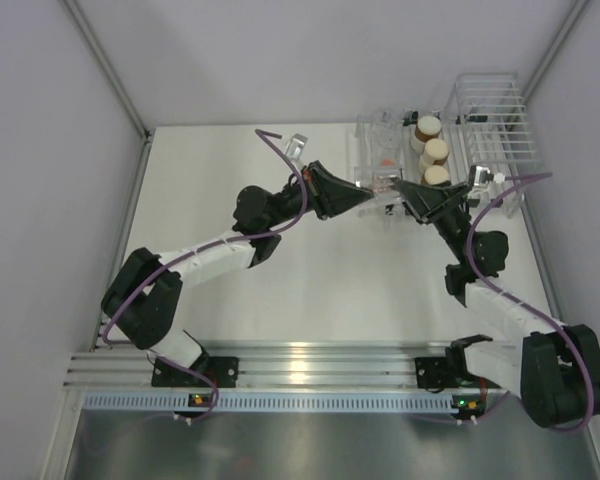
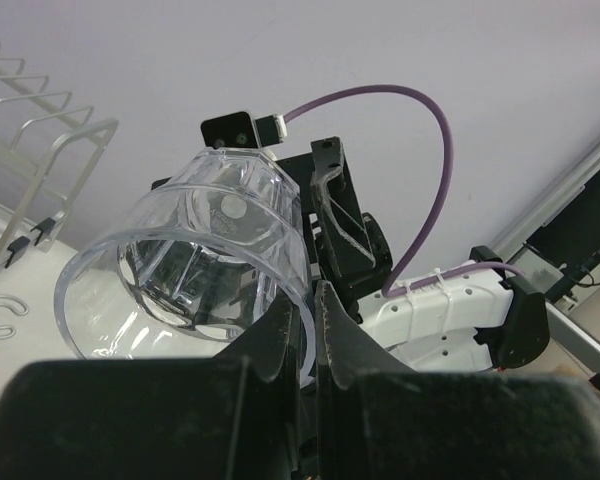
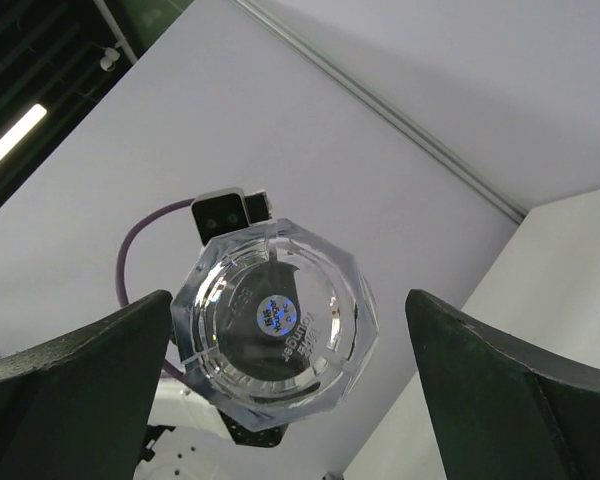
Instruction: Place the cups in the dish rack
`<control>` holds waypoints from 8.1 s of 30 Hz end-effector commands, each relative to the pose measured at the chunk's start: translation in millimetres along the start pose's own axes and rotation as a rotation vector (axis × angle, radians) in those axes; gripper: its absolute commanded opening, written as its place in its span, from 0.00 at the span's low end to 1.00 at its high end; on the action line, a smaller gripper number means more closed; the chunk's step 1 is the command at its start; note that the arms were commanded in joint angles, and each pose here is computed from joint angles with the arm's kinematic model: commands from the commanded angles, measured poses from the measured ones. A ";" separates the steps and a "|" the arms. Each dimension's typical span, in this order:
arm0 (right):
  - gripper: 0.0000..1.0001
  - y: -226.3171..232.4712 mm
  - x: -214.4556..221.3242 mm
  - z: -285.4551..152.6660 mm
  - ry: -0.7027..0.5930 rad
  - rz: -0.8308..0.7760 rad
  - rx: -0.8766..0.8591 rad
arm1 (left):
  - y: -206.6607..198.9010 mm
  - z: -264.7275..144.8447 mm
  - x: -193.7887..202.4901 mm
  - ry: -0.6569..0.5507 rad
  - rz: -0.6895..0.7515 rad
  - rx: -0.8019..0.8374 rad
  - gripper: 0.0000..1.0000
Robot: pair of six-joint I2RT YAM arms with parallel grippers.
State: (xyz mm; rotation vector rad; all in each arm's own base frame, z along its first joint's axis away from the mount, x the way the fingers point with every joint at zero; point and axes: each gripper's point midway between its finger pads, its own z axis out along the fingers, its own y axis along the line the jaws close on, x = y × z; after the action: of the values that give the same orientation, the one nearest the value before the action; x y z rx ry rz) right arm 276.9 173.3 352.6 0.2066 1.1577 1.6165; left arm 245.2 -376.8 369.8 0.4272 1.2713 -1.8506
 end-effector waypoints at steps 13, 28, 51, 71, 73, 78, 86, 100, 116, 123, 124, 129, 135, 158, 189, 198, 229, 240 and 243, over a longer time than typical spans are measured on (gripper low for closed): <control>0.18 103.8 -1.0 7.6 -0.049 -0.173 -0.429 | -12.2 18.8 -0.6 0.013 0.105 0.001 0.00; 0.00 71.0 -8.4 23.7 -0.040 -0.353 -0.177 | 2.0 -6.4 3.5 0.107 0.259 -0.211 0.84; 0.00 -112.7 -97.1 63.1 0.187 -0.723 0.636 | 44.5 -135.0 13.8 0.213 0.529 -0.735 0.89; 0.00 -221.1 -134.9 78.2 0.224 -0.762 0.832 | 61.9 -169.7 26.1 0.271 0.560 -0.848 0.89; 0.00 -228.7 -140.9 78.3 0.221 -0.773 0.857 | 65.4 -170.2 27.1 0.279 0.561 -0.855 0.89; 0.00 -255.0 -145.4 71.8 0.243 -0.770 0.913 | 75.1 -171.6 33.4 0.305 0.554 -0.865 0.89; 0.00 -277.0 -157.8 71.2 0.244 -0.791 0.967 | 83.1 -176.4 40.2 0.330 0.546 -0.878 0.89; 0.00 -292.1 -162.9 46.6 0.258 -0.796 1.040 | 84.6 -176.8 41.0 0.333 0.544 -0.878 0.89; 0.00 -299.7 -156.3 27.4 0.322 -0.835 1.094 | 82.0 -175.4 40.5 0.329 0.541 -0.867 0.89; 0.00 -315.7 -141.3 26.1 0.386 -0.884 1.137 | 81.9 -175.8 39.5 0.327 0.544 -0.871 0.89; 0.00 -316.7 -139.2 27.7 0.389 -0.891 1.138 | 81.4 -176.0 39.4 0.326 0.545 -0.870 0.89; 0.00 -326.0 -124.9 30.3 0.429 -0.915 1.148 | 81.4 -177.4 39.0 0.324 0.546 -0.875 0.89; 0.00 -329.1 -116.2 32.5 0.446 -0.939 1.153 | 81.1 -177.8 38.6 0.323 0.548 -0.874 0.89; 0.49 -334.3 -102.8 32.6 0.473 -0.966 1.173 | 75.2 -178.9 34.4 0.308 0.552 -0.876 0.90; 0.82 -335.1 -97.7 43.7 0.471 -0.948 1.123 | 74.6 -178.7 33.8 0.307 0.554 -0.875 0.91; 0.83 -309.3 -111.6 63.5 0.406 -0.981 1.062 | 75.9 -178.8 34.3 0.309 0.554 -0.878 0.91; 0.99 -44.2 -101.0 -61.4 0.151 -0.914 0.940 | 14.5 -187.9 -49.7 0.172 0.650 -1.016 0.95; 0.99 -5.2 -92.1 -125.2 0.077 -0.926 0.979 | -1.4 -187.3 -53.0 0.156 0.628 -0.974 0.95; 0.99 -4.1 -91.0 -127.0 0.077 -0.923 0.978 | -4.6 -188.8 -52.6 0.156 0.626 -0.971 0.95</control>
State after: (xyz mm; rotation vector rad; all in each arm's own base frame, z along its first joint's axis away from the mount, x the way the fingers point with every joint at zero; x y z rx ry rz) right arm 238.9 28.0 332.2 0.1629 1.6529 0.1964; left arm 246.8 -189.6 297.6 0.3801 1.7801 -0.5404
